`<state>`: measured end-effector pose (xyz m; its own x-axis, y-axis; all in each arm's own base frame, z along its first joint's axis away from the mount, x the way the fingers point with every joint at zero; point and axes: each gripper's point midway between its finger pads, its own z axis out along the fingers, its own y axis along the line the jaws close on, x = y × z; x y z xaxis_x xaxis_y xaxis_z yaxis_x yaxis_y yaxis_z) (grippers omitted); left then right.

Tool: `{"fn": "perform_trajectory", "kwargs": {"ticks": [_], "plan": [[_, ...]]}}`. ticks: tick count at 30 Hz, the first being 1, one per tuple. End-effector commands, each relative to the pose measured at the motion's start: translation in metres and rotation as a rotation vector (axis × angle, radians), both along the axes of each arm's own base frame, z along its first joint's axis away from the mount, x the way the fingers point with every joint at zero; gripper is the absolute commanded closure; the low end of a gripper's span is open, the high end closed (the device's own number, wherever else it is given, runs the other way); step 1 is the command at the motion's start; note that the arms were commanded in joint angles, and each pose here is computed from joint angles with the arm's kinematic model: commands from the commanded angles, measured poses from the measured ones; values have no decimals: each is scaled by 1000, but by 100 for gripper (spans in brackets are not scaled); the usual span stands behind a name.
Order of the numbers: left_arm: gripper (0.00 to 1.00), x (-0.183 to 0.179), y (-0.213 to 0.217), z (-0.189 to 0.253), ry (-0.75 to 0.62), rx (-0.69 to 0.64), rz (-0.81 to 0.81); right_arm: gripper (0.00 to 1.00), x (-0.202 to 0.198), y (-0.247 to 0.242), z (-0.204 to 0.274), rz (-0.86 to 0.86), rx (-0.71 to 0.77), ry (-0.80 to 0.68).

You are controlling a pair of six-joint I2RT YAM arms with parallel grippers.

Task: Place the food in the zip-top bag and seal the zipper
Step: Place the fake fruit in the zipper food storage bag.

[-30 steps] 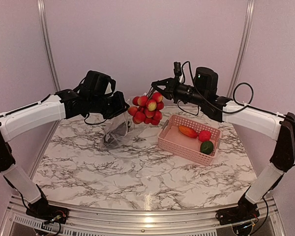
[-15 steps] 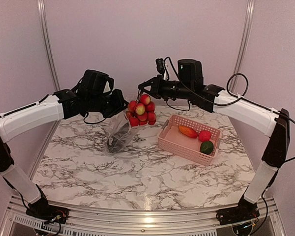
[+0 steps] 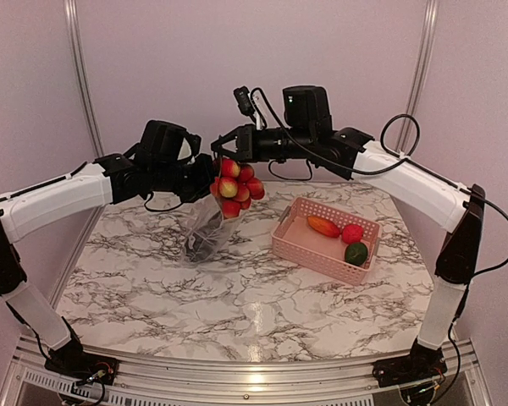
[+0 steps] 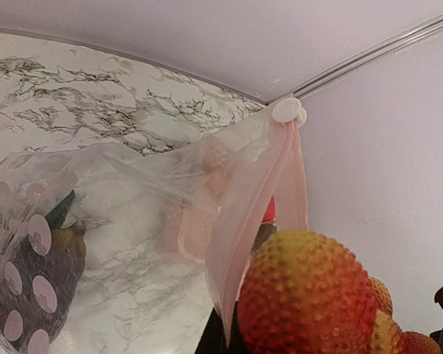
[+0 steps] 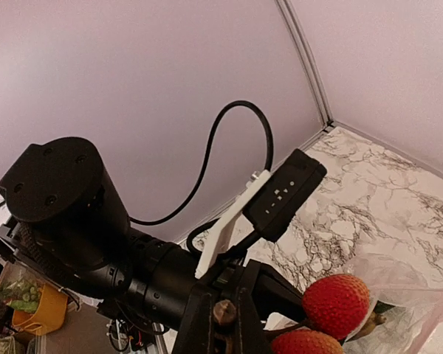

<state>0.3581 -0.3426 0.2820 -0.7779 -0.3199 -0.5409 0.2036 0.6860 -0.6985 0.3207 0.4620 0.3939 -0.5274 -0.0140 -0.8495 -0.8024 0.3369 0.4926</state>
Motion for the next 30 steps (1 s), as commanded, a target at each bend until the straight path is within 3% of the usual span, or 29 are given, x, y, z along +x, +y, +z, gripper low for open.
{"fn": "perform_trajectory", "kwargs": {"ticks": [1,11,16,23,30], "plan": [[100,-11,-13,35,-69,-108,-160,100,-40,5,47,196,96,-179],[99,-44,-25,55,-73,-188,-404,100,-72,0,80,337,187,-277],[96,-38,-19,51,-62,-181,-387,100,-80,-5,99,352,172,-308],[100,-33,-11,33,-27,-223,-385,100,-88,-16,102,346,166,-330],[100,-40,-18,28,-18,-270,-442,100,-96,-20,115,377,265,-344]]}}
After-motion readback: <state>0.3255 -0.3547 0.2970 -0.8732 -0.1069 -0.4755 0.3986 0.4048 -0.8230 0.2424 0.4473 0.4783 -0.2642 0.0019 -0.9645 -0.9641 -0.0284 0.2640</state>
